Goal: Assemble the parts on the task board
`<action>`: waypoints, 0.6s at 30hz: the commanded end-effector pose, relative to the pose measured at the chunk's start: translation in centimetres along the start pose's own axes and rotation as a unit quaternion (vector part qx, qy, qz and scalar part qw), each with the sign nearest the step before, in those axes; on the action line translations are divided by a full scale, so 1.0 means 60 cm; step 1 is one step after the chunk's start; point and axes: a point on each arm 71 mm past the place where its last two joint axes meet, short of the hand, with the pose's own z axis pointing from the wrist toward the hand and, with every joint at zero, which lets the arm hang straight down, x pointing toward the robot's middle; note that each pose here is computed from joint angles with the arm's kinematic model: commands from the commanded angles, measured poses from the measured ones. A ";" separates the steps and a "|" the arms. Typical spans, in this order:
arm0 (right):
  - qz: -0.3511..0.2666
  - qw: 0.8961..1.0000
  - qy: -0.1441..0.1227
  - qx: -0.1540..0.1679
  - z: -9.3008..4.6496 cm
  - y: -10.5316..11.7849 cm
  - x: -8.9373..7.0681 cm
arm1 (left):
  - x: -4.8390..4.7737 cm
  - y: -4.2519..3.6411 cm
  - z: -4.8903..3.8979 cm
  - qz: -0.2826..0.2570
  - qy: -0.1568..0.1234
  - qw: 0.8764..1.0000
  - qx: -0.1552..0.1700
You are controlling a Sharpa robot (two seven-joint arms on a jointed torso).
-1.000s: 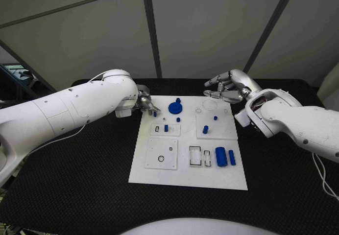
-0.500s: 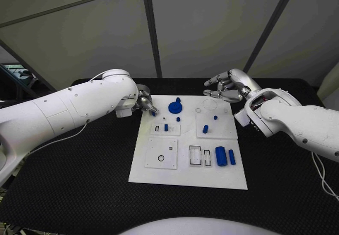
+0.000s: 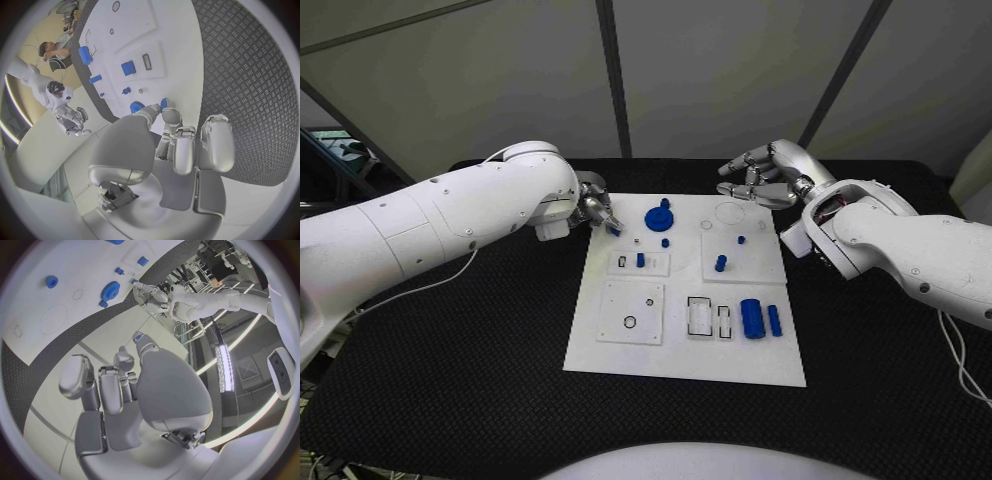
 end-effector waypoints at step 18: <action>-0.003 1.000 0.002 0.001 0.002 -0.004 -0.002 | 0.027 0.020 -0.051 -0.068 -0.013 0.997 0.033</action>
